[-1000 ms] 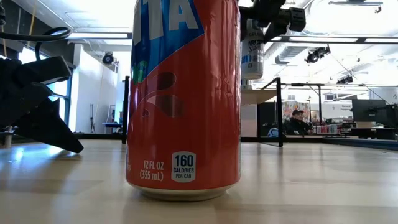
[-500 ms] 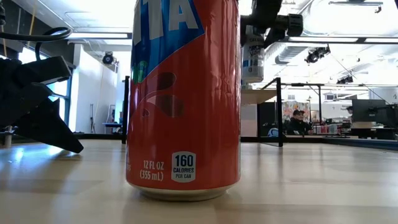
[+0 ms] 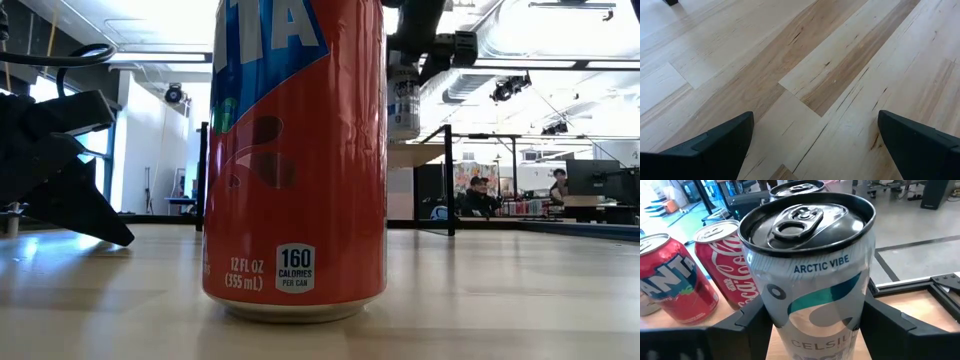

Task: Place canned beverage on shelf
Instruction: Put the white and blue soda can on the shelf aligned with the other white and blue soda can

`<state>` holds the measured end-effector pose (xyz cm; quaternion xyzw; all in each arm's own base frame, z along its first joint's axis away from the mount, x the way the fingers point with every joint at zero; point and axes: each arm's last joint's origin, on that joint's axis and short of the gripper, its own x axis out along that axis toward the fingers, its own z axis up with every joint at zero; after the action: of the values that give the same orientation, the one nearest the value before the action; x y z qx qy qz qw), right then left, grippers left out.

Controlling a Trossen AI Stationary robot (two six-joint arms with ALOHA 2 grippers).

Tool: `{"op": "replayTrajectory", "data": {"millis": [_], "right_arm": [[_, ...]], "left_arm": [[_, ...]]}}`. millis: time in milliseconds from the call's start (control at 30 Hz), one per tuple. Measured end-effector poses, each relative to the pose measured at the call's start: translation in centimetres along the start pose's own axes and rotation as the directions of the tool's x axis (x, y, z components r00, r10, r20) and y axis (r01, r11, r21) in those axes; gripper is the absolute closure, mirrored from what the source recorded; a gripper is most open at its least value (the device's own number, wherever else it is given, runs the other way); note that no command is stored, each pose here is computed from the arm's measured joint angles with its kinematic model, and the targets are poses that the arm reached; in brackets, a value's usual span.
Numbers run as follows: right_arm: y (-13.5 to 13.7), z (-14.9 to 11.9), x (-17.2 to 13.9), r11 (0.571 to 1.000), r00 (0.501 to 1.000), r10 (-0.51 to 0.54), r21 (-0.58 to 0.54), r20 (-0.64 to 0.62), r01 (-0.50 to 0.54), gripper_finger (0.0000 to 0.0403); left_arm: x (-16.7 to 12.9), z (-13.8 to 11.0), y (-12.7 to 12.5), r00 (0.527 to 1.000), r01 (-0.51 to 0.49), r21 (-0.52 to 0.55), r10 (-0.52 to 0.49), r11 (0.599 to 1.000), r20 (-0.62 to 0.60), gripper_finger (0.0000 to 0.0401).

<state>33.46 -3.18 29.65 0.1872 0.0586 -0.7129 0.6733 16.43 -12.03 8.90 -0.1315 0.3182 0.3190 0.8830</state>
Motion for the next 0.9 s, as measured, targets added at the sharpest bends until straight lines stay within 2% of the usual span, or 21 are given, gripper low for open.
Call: {"op": "replayTrajectory", "data": {"millis": [300, 567, 900], "right_arm": [[0.1, 0.2, 0.6, 1.0, 1.0, -0.015, 0.01, -0.002, 0.015, 0.0169], [0.5, 0.3, 1.6, 1.0, 0.998, -0.027, -0.008, -0.064, 0.027, 0.0169], [0.7, 0.4, 1.9, 1.0, 0.998, -0.023, -0.021, -0.054, 0.022, 0.0157]], "left_arm": [[0.0, 0.0, 0.0, 1.0, 0.0, -0.001, 0.0, 1.0, 0.0, 0.0001], [0.0, 0.0, 0.0, 1.0, 0.0, 0.0, 0.0, 1.0, 0.0, 0.0001], [0.0, 0.0, 0.0, 1.0, 0.0, 0.0, 0.0, 1.0, 0.0, 0.0001]]}}
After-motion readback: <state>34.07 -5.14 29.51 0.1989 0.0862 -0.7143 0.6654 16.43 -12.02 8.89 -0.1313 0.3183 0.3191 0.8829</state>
